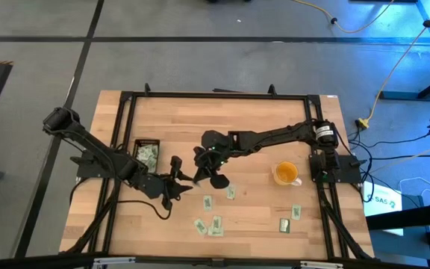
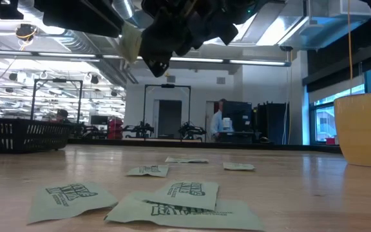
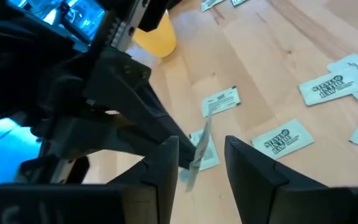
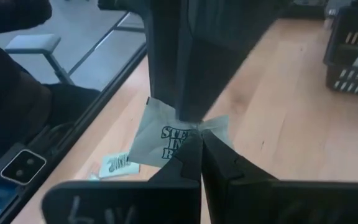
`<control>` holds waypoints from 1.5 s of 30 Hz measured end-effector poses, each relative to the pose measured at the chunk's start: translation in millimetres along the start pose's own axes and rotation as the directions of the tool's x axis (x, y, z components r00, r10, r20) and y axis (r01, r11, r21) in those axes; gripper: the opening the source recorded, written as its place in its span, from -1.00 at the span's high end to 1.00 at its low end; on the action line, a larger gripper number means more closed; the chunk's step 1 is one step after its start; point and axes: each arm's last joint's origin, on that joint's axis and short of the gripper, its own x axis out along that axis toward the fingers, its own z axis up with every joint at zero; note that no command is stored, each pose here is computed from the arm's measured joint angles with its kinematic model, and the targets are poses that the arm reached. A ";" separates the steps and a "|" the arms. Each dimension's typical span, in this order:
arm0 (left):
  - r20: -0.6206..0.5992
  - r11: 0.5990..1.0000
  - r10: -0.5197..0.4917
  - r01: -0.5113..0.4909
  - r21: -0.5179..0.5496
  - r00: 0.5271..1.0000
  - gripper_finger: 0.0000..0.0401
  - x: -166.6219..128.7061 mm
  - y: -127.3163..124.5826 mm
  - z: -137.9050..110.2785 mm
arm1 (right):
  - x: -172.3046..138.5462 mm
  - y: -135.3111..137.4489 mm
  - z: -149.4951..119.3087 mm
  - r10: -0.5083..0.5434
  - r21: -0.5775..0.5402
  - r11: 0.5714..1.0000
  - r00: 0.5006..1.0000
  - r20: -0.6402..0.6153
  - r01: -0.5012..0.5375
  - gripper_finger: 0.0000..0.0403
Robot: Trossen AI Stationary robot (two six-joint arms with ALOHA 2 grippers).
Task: Pick and place Stevia / Truvia into bins
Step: Put the stevia packet into the black bin
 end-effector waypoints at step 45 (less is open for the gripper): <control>-0.299 0.979 0.096 -0.144 -0.143 0.949 0.98 -5.2 -0.5 -32.4 | -41.2 -52.6 -33.5 -0.304 0.155 0.922 0.911 -0.279 0.355 0.74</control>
